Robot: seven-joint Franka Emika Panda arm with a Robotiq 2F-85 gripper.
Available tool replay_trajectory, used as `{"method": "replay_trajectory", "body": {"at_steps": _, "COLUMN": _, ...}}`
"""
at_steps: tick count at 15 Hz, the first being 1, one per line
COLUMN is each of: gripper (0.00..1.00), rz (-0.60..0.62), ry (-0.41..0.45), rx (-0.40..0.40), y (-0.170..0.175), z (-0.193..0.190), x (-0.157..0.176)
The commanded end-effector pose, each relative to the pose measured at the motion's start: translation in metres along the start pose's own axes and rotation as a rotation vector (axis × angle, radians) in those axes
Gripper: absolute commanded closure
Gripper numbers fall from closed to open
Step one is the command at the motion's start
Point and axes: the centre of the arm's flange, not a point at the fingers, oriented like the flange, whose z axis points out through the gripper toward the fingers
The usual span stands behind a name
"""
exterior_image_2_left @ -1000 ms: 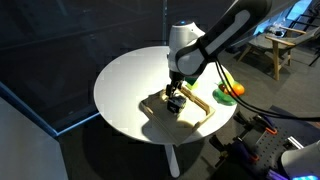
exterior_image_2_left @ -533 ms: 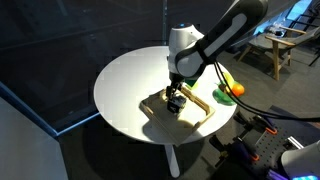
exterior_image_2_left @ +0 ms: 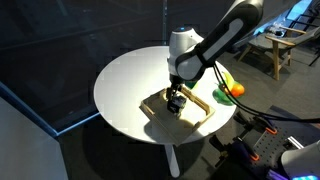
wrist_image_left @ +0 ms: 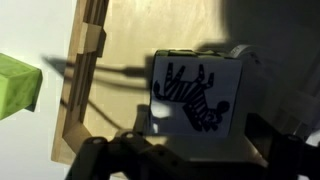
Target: Move the black and white cube from the tray to the table
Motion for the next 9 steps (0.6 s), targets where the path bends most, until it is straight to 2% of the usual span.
{"method": "replay_trajectory", "body": {"at_steps": 1, "gripper": 0.00, "rz": 0.012, "ry": 0.010, "rx": -0.020, "y": 0.004, "z": 0.006, "x": -0.001}}
{"method": "replay_trajectory", "body": {"at_steps": 9, "gripper": 0.00, "rz": 0.016, "ry": -0.010, "rx": -0.014, "y": 0.006, "z": 0.020, "x": -0.004}}
